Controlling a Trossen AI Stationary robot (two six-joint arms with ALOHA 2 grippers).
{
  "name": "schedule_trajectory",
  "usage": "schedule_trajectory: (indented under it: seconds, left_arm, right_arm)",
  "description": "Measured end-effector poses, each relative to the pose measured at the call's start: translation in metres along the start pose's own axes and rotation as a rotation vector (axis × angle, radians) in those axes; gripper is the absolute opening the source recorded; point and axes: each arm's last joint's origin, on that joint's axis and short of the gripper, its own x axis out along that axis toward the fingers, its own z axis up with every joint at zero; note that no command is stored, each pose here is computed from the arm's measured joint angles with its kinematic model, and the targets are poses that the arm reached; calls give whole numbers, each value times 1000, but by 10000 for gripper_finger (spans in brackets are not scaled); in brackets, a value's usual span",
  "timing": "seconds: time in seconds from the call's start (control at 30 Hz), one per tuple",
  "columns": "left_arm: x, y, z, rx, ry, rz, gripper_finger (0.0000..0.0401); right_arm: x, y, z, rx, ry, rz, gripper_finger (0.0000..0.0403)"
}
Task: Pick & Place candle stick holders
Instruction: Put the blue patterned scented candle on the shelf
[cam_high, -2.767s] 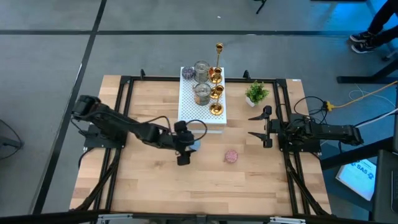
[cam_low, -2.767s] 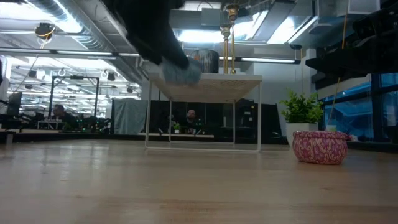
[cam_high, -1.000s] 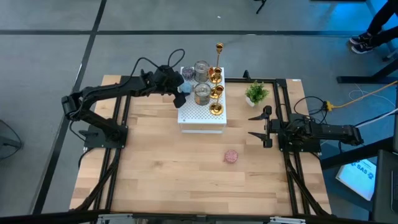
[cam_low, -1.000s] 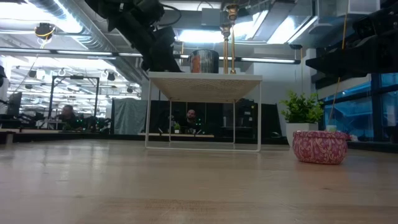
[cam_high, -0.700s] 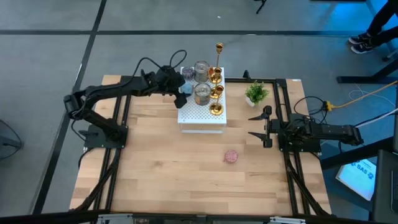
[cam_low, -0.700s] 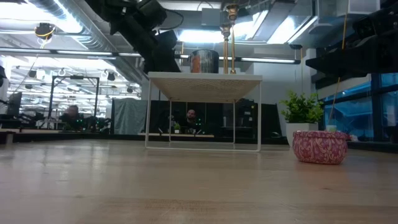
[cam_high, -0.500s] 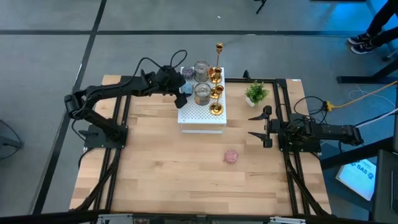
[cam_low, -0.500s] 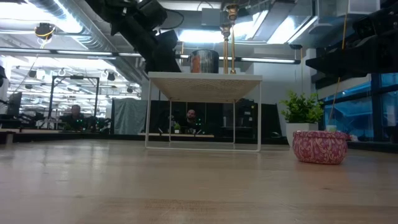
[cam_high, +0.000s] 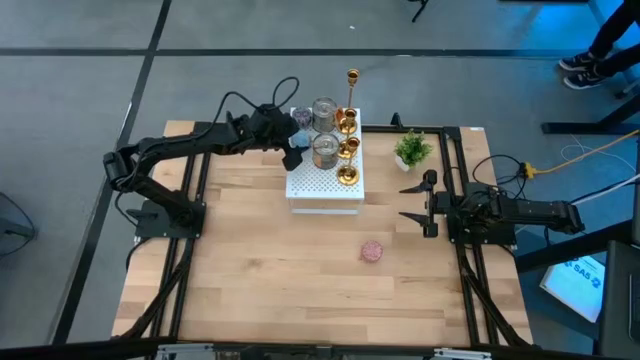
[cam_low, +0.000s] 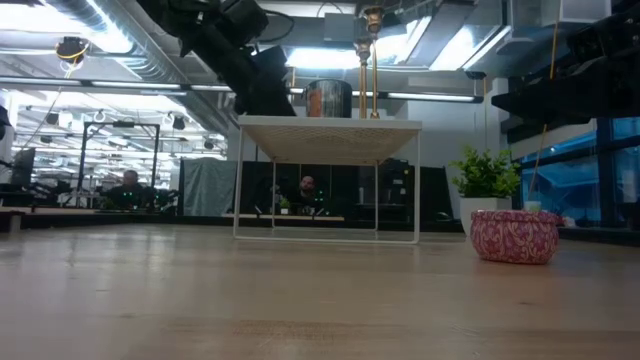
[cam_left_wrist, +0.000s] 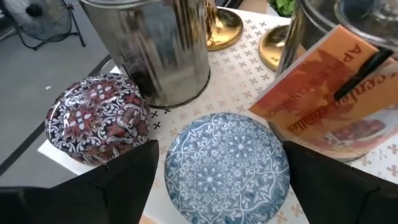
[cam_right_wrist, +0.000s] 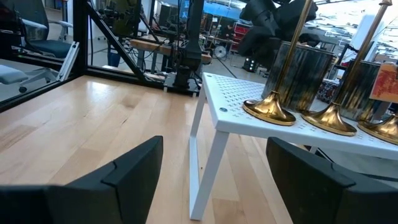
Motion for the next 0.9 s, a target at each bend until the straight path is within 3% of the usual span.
schedule_trajectory:
  seconds: [0.47,0.67,0.9]
  left_arm:
    - [0,0,3,-10,-27,18,396]
    - [0,3,2,-31,-11,129,397]
    - [0,2,2,-28,-13,105,397]
  right_arm:
    - [0,0,0,0,0,0,291]
    - [0,0,0,0,0,0,291]
    - [0,0,0,0,0,0,291]
